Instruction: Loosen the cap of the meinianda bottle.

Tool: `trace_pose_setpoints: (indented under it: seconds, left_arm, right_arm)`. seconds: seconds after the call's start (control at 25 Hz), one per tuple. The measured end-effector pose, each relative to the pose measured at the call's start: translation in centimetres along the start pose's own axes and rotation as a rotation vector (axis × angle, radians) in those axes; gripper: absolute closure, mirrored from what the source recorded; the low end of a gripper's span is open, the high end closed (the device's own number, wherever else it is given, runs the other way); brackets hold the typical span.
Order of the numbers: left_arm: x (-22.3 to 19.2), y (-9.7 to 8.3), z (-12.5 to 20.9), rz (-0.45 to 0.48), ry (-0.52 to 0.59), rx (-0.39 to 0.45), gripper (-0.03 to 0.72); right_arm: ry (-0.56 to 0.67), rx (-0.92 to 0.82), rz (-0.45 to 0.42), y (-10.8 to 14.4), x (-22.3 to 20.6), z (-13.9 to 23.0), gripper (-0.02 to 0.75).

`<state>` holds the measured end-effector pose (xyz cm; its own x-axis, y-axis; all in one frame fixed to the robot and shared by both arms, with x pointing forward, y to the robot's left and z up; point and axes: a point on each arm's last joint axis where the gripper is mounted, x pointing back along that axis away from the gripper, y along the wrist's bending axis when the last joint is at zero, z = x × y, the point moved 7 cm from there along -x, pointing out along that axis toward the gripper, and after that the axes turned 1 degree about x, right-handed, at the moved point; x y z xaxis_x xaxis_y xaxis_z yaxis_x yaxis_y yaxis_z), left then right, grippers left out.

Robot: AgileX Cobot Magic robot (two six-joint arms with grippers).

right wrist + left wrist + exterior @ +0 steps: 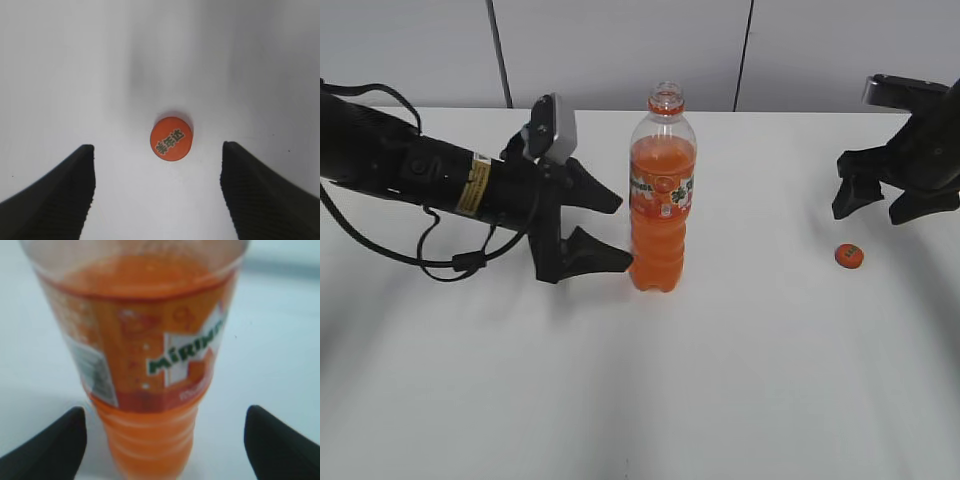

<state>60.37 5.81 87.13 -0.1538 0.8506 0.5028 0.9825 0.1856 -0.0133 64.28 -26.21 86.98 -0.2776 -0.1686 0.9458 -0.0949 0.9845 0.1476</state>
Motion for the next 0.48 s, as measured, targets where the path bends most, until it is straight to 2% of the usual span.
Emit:
trace_pose_setpoints:
  seconds: [0.28, 0.48]
  left_arm:
    - [3.4, 1.5, 1.6, -0.018, 0.078, 0.002, 0.125]
    - [5.5, 2.4, 1.3, -0.065, 0.092, 0.009, 0.166]
  right_arm:
    - [-0.044, 0.032, 0.019, 0.1, 2.1, -0.6, 0.155]
    - [-0.08, 0.106, 0.081, -0.5, 4.4, -0.9, 0.155]
